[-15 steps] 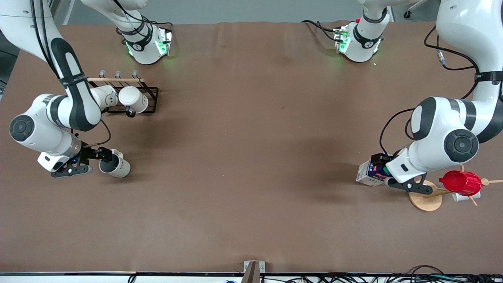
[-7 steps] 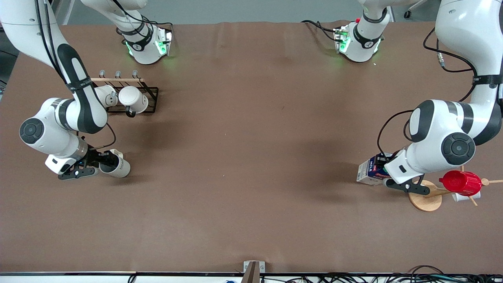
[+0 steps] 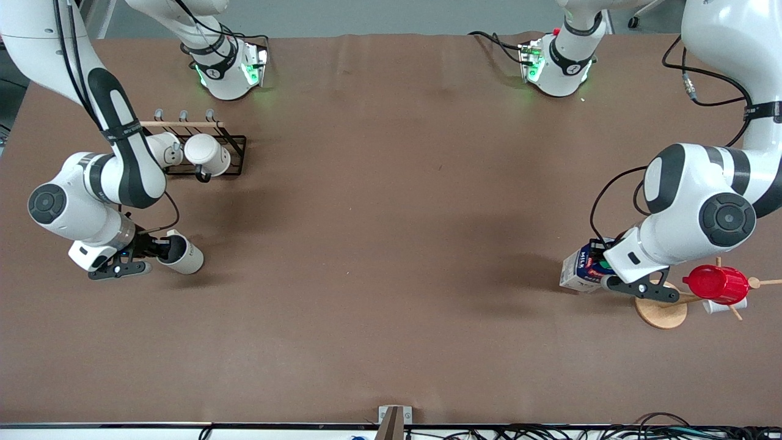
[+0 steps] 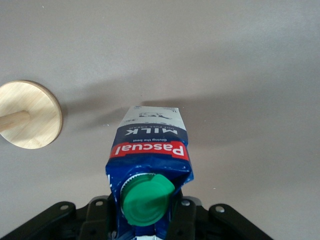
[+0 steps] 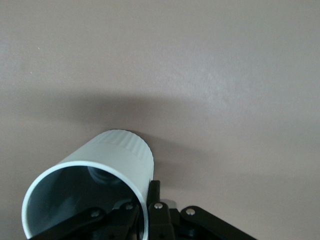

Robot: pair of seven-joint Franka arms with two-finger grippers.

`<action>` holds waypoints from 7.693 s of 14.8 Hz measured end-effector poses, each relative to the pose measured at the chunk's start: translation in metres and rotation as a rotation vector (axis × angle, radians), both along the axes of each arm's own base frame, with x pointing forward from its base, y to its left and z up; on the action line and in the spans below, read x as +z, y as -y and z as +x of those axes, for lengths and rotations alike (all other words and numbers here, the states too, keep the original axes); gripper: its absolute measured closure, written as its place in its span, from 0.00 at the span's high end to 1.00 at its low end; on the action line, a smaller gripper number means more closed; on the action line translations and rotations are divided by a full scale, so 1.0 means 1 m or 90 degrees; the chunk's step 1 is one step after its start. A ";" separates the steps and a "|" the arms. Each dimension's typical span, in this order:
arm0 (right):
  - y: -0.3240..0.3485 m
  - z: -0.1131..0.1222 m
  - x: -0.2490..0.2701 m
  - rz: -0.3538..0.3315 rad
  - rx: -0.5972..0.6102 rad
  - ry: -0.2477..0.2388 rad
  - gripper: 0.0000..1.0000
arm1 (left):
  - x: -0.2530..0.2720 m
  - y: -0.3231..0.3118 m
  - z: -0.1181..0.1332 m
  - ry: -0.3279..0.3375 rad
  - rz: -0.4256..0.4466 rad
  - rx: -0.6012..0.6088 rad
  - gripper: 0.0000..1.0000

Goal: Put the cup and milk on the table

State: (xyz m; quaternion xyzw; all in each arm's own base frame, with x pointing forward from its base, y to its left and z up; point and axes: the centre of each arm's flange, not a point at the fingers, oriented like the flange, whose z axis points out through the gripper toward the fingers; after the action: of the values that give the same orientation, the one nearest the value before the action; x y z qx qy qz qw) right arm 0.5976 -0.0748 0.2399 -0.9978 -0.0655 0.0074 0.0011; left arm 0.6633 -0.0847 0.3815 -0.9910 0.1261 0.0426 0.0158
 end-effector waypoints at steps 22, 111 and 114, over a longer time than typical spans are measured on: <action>-0.457 -0.040 0.045 0.048 -0.323 -0.003 0.04 | 0.051 0.192 -0.043 0.032 -0.037 0.181 0.37; -0.059 -0.049 0.422 -0.014 -0.142 0.004 1.00 | 0.270 -0.008 -0.136 0.075 -0.018 0.093 1.00; -0.059 -0.050 0.422 -0.015 -0.142 0.001 1.00 | 0.270 -0.008 -0.136 0.076 -0.018 0.093 1.00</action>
State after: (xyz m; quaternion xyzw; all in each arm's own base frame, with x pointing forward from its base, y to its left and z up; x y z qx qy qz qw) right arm 0.5478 -0.0160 0.6616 -0.9989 0.0460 0.0069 -0.0097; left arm 0.5271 -0.0769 0.6519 -0.9984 0.0529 -0.0170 0.0062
